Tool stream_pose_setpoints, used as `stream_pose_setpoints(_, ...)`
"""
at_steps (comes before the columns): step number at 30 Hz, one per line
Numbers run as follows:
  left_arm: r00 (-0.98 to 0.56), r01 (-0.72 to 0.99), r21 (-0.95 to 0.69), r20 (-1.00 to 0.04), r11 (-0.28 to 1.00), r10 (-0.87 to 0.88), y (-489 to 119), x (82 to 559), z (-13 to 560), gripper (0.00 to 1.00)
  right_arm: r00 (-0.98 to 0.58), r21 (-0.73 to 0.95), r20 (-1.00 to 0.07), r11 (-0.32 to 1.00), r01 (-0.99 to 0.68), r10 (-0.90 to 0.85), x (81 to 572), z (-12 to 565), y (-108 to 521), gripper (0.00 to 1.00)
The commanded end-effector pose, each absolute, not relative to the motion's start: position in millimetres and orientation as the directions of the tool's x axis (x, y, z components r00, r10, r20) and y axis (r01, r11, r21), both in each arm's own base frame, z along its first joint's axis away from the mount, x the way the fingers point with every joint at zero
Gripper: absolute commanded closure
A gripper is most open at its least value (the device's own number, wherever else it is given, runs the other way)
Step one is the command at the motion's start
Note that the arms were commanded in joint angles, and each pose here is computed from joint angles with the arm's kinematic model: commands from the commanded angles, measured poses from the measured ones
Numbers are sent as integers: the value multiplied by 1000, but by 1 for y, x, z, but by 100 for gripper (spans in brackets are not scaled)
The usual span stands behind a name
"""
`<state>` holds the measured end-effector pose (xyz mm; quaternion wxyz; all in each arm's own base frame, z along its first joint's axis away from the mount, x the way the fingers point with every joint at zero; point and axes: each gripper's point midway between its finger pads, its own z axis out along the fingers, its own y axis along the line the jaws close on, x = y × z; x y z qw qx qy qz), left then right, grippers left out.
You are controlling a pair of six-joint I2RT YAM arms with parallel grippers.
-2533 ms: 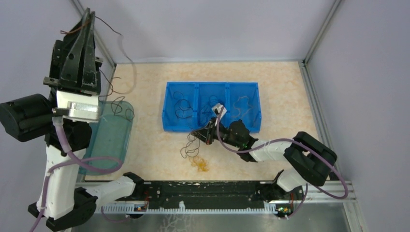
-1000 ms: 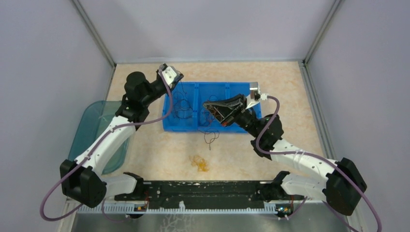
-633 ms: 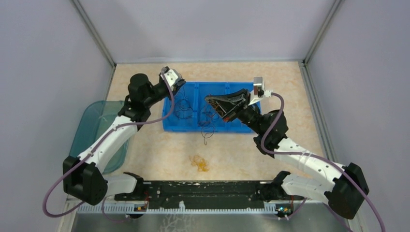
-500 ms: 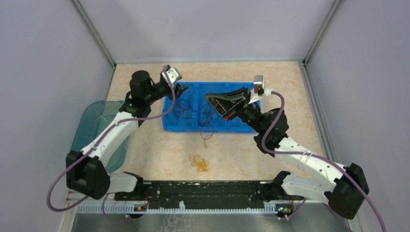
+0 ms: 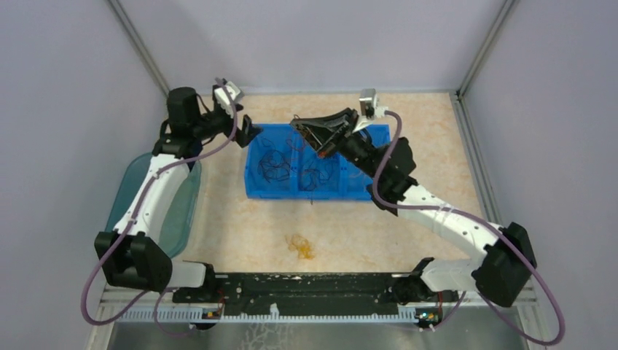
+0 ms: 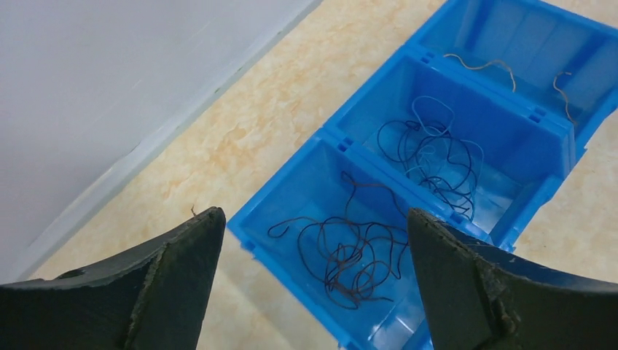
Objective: Untangle the cables
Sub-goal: Place the cable in the bin.
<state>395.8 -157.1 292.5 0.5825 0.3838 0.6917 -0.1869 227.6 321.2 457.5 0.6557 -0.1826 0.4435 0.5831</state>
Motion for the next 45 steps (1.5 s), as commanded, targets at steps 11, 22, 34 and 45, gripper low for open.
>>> stream_pose_setpoints(11, -251, 401, 18, -960, 916, 128, -28, 375, 366, 0, -2, 226, -791, 290, -930, 611, 326, 468, 396, 100)
stream_pose_setpoints(22, -211, 405, 16, -971, 914, 110, -23, 357, 379, 0, -104, 183, -981, 588, -788, 167, 422, 297, 442, 100)
stream_pose_setpoints(34, -177, 471, 39, -974, 882, 138, -34, 350, 385, 0, -204, -124, -928, 777, -618, -310, 438, 210, 416, 80)
stream_pose_setpoints(45, -176, 462, 62, -971, 885, 160, -31, 347, 388, 0, -125, -98, -972, 827, -554, -199, 419, 284, 390, 1)
